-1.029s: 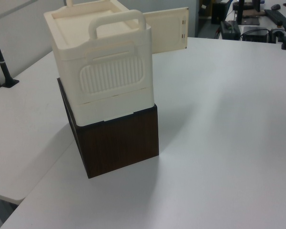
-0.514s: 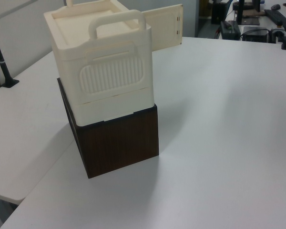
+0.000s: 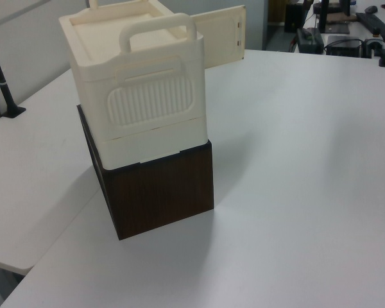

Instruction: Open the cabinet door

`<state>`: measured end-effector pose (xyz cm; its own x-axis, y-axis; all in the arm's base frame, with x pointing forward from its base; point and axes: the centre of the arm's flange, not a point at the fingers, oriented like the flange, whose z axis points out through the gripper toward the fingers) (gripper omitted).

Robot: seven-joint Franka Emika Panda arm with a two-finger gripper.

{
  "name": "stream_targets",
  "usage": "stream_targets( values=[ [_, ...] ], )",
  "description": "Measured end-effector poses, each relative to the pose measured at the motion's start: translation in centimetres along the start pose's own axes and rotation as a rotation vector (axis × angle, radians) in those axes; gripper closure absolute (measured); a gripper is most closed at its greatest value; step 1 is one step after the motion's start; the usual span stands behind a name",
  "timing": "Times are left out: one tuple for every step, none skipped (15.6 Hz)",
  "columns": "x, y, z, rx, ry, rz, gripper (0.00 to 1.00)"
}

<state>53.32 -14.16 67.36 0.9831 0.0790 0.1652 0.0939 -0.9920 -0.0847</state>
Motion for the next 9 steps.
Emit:
stream_targets(
  values=[
    [0.1, -1.7, 0.0, -0.006, -0.024, 0.009, 0.0],
    [0.4, -3.5, 0.2, -0.013, -0.042, 0.023, 0.0],
    [0.7, -5.5, 0.4, -0.021, -0.054, 0.039, 0.0],
    [1.1, -7.3, 0.7, -0.026, -0.063, 0.047, 0.0],
    [1.3, -8.8, 1.1, -0.029, -0.071, 0.047, 0.0],
    [1.4, -9.8, 1.6, -0.03, -0.081, 0.04, 0.0],
    [1.5, -10.3, 2.1, -0.031, -0.091, 0.033, 0.0],
    [1.6, -10.4, 2.4, -0.037, -0.094, 0.029, 0.0],
    [1.7, -10.3, 2.6, -0.043, -0.085, 0.029, 0.0]
  ],
)
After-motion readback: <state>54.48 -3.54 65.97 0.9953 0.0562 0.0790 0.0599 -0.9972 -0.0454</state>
